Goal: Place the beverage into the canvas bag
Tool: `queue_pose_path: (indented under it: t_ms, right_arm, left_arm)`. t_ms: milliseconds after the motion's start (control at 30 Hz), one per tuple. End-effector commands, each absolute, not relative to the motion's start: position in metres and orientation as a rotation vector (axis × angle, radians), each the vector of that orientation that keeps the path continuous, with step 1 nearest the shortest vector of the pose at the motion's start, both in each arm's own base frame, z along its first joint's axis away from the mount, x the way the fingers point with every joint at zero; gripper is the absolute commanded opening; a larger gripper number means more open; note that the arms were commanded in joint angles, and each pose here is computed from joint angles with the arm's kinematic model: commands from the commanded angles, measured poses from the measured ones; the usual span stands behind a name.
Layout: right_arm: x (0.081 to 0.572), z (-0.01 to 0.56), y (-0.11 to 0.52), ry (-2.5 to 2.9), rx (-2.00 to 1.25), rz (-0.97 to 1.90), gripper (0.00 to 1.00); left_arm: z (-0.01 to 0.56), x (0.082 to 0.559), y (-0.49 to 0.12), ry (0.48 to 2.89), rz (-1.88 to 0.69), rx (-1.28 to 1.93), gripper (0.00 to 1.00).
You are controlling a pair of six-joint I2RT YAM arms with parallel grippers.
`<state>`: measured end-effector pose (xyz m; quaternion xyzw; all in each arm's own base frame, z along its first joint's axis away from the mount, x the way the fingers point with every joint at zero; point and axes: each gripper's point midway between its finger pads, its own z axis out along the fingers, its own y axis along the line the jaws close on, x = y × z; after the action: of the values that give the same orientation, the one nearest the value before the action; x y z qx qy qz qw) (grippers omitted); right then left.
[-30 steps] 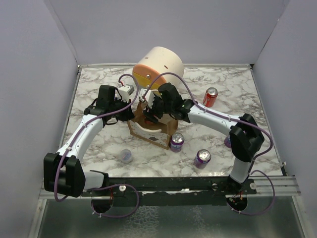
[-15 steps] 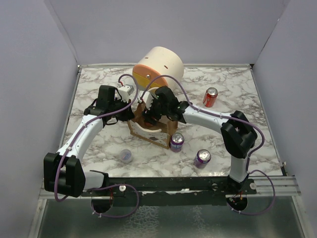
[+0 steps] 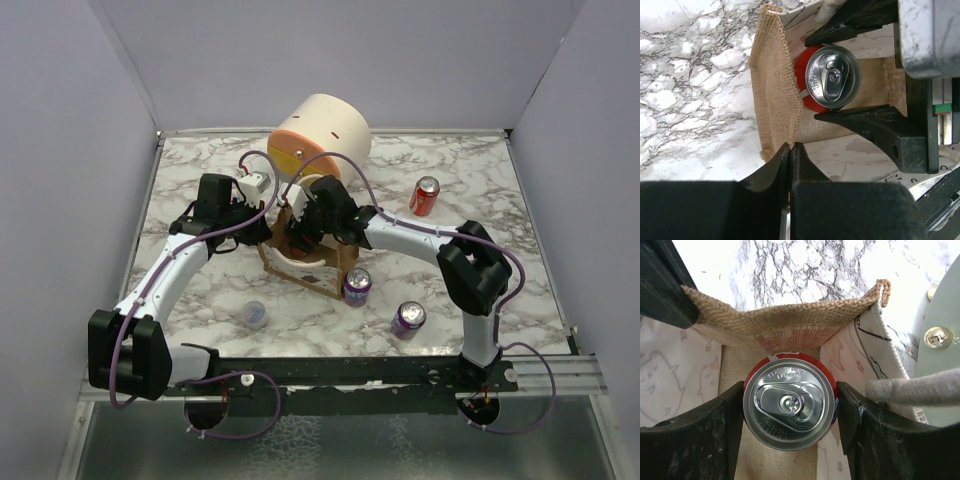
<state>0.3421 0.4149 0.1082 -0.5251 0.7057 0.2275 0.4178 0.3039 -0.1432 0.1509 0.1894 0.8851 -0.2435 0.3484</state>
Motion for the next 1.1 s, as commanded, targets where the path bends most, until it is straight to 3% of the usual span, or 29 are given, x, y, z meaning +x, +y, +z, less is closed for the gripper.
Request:
queue_pose_path:
  t_ms: [0,600,700,1067]
  right_arm:
    - [0.358,0.128,0.436,1.693,-1.251,0.583,0.15]
    - [0.356,0.137,0.431,1.693,-1.316,0.551,0.83]
    - [0.352,0.142,0.43,1.684,-1.329,0.559,0.87]
    - [0.34,0.172,0.425,1.635,-1.362,0.583,0.87]
  left_arm:
    - [0.146,0.294,-0.144,2.307,-0.655,0.5,0.0]
    - [0.146,0.298,-0.136,2.305,-0.595,0.48,0.0]
    - [0.146,0.299,-0.136,2.308,-0.588,0.479,0.0]
    - [0.145,0.301,-0.134,2.316,-0.572,0.458,0.0]
